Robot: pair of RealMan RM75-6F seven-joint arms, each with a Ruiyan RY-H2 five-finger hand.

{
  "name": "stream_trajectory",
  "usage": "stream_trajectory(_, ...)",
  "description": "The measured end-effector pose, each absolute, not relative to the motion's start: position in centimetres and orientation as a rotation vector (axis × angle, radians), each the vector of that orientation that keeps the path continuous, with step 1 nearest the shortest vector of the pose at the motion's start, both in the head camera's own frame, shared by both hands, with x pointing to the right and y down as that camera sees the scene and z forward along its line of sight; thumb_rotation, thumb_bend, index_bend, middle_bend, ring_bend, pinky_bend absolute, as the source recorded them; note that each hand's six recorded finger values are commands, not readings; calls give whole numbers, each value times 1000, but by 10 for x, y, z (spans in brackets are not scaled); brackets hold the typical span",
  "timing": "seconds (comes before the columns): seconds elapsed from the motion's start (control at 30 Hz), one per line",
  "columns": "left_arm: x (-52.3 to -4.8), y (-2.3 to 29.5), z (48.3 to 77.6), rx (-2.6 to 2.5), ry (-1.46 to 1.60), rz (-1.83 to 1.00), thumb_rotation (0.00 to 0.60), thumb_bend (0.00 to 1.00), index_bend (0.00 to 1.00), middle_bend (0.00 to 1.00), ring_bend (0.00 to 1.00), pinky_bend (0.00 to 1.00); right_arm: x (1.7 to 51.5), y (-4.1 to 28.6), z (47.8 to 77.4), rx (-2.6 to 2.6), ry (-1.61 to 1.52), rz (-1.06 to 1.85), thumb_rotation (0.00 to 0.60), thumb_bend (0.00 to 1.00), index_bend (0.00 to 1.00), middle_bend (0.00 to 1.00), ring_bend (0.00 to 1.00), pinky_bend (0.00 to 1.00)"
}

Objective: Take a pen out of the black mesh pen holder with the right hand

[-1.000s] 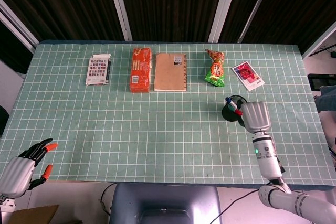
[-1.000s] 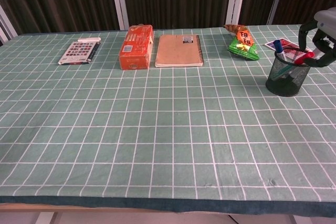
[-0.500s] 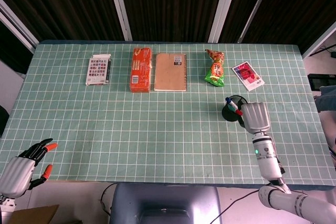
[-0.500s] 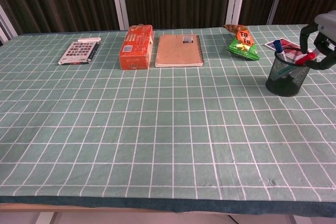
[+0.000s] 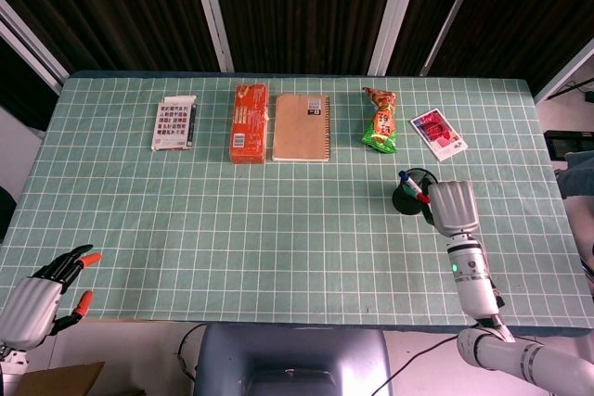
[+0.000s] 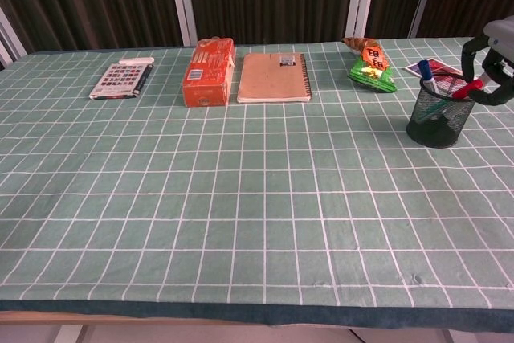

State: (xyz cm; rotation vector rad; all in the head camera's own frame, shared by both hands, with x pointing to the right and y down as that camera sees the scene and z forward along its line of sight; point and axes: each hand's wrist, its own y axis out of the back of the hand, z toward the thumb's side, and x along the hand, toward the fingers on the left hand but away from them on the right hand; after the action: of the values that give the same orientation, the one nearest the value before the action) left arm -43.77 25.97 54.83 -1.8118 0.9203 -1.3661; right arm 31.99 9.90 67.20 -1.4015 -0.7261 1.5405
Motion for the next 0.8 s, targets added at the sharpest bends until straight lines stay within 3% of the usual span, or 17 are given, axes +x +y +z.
stream_trajectory(0.17, -438, 260, 548, -1810, 921, -1364, 600, 459, 226, 136, 200, 420, 320, 99, 671, -1402, -736, 1531, 600, 671, 735, 941, 1000, 991)
stream_trajectory(0.33, -438, 260, 548, -1810, 922, -1366, 600, 459, 226, 136, 200, 419, 317, 99, 664, -1407, -759, 1505, 600, 855, 815, 941, 1000, 992)
stream_trajectory(0.53, -437, 260, 549, -1810, 918, -1368, 600, 459, 225, 136, 200, 420, 310, 102, 648, -1415, -809, 1457, 600, 925, 837, 941, 1000, 991)
stream_trajectory(0.8, -436, 259, 550, -1810, 912, -1374, 600, 459, 221, 136, 200, 420, 281, 113, 607, -1446, -903, 1302, 600, 928, 846, 941, 1000, 992)
